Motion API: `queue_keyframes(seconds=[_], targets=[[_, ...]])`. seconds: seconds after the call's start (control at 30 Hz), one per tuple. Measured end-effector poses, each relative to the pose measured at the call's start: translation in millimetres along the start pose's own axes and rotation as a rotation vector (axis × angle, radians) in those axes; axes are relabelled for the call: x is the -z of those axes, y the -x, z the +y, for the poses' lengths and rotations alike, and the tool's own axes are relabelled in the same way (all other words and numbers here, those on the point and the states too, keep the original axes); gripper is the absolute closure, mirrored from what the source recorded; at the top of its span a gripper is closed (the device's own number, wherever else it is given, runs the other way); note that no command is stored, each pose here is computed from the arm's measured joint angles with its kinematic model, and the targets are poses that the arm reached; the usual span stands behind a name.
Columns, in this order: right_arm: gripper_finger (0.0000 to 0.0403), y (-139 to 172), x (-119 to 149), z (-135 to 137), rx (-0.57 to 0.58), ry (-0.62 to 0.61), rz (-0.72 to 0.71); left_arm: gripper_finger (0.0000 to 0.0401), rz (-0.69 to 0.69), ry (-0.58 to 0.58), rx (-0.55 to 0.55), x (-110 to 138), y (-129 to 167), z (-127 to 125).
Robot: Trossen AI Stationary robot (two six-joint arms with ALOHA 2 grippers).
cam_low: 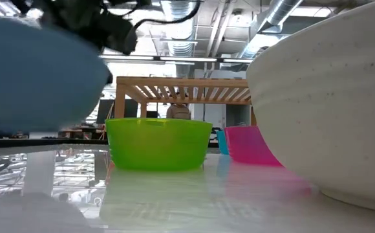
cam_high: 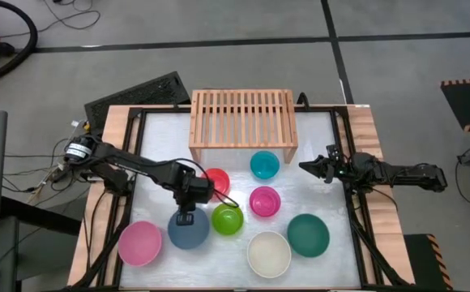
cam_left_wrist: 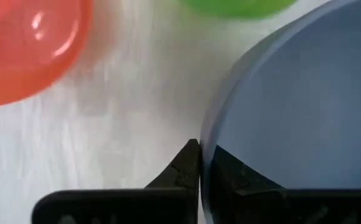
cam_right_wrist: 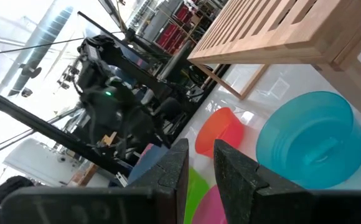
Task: Place and stack bowls onto a shelf
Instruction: Put the left blue bowl on the shelf
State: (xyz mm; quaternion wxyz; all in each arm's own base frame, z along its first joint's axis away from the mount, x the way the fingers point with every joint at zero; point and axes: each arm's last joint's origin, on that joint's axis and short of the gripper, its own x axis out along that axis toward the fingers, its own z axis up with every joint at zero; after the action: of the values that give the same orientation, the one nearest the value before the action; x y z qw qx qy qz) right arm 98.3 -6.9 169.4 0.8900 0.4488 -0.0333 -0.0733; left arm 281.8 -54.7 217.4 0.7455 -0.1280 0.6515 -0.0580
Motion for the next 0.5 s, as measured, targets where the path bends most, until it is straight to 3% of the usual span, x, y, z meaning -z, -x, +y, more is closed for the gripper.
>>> queue_keyframes(seconds=[0.13,0.27,0.5], targets=[[0.0300,0,0,0,0.000,0.000,0.000,0.0401,-0.061,0.134,0.016,-17,35,-6],[0.0300,0,0,0,0.000,0.000,0.000,0.0401,-0.135,0.298,-0.034,-31,91,0],[0.0300,0,0,0,-0.001,-0.029,0.004,0.0401,-0.450,0.532,-0.114,-41,205,48]])
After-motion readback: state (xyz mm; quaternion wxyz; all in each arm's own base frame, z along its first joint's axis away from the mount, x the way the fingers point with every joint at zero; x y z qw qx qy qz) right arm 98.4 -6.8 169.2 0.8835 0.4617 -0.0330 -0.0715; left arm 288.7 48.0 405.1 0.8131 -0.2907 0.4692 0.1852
